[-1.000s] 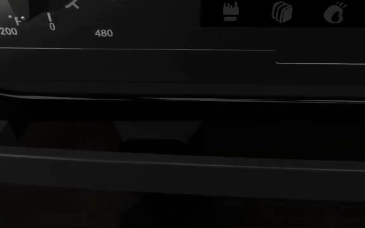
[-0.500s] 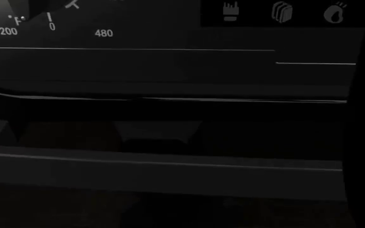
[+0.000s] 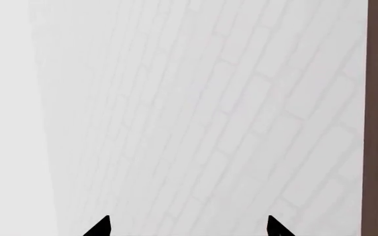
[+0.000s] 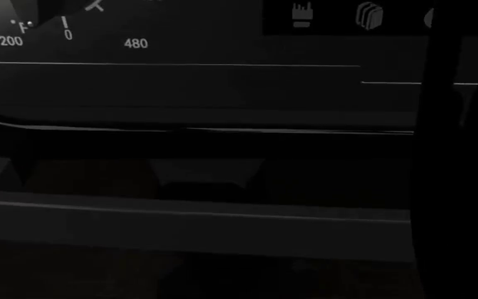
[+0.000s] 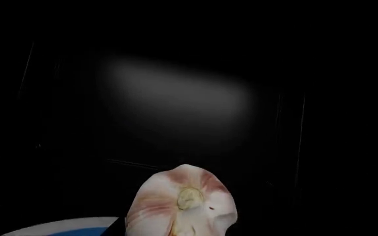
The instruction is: Pick the garlic from the counter and place it in the microwave.
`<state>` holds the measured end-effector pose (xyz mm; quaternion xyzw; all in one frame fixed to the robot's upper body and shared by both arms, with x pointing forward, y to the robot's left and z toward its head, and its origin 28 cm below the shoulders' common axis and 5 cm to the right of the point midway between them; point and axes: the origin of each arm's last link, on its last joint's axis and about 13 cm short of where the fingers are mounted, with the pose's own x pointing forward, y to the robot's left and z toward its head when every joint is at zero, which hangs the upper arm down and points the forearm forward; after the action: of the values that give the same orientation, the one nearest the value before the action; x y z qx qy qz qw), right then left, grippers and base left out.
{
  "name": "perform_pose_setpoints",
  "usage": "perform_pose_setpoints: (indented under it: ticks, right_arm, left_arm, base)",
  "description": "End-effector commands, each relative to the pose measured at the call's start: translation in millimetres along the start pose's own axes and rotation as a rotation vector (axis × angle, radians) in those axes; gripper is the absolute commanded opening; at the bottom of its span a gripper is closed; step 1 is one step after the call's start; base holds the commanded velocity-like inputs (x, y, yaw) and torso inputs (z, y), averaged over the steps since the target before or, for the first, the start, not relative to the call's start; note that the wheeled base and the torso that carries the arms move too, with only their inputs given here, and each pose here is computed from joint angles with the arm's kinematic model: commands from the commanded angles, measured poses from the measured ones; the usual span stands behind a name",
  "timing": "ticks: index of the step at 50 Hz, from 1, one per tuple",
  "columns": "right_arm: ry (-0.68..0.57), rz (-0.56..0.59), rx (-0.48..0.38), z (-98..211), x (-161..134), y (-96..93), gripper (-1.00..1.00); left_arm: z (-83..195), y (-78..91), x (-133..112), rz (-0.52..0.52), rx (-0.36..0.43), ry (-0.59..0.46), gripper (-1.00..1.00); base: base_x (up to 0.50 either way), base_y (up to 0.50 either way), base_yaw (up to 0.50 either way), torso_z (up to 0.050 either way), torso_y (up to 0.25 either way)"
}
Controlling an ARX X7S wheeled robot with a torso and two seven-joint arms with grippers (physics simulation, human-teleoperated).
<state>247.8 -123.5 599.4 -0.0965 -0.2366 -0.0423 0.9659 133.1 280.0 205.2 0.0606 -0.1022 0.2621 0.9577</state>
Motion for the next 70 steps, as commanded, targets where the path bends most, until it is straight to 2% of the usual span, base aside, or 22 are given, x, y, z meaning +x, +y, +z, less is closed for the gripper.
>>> perform_pose_setpoints:
  ticks: [1,7,21,22,52,70]
  right_arm:
    - [0.026,-0.008,-0.007,-4,3,0.4,-1.0]
    - [0.063,-0.01,0.0,-9,5,0.2,-1.0]
    - [0.062,-0.014,0.005,-8,5,1.5,-1.0]
    - [0.062,-0.011,0.007,-8,5,1.9,1.0]
    - [-0.025,0.005,0.0,7,-6,0.8,1.0]
    - [-0.102,0.061,-0.021,20,-18,2.0,1.0]
  left_arm:
    - [0,-1.3,0,-0.003,0.002,0.002,1.0]
    - [1,-0.5,0,-0.002,0.001,0.003,1.0]
    - [0,-1.2,1,-0.003,0.004,0.001,1.0]
    - [-1,-1.4,1,-0.004,0.005,0.002,1.0]
    - [1,-3.8,4,-0.005,0.003,-0.003,1.0]
    - [-1,-2.0,2,0.001,0.003,0.0,1.0]
  base:
    - [0.0,0.0,0.0,0.0,0.0]
    - [0.0,0.0,0.0,0.0,0.0]
    - [0.0,0.0,0.0,0.0,0.0]
    - [0.0,0.0,0.0,0.0,0.0]
    - [0.0,0.0,0.0,0.0,0.0]
    - [0.0,0.0,0.0,0.0,0.0]
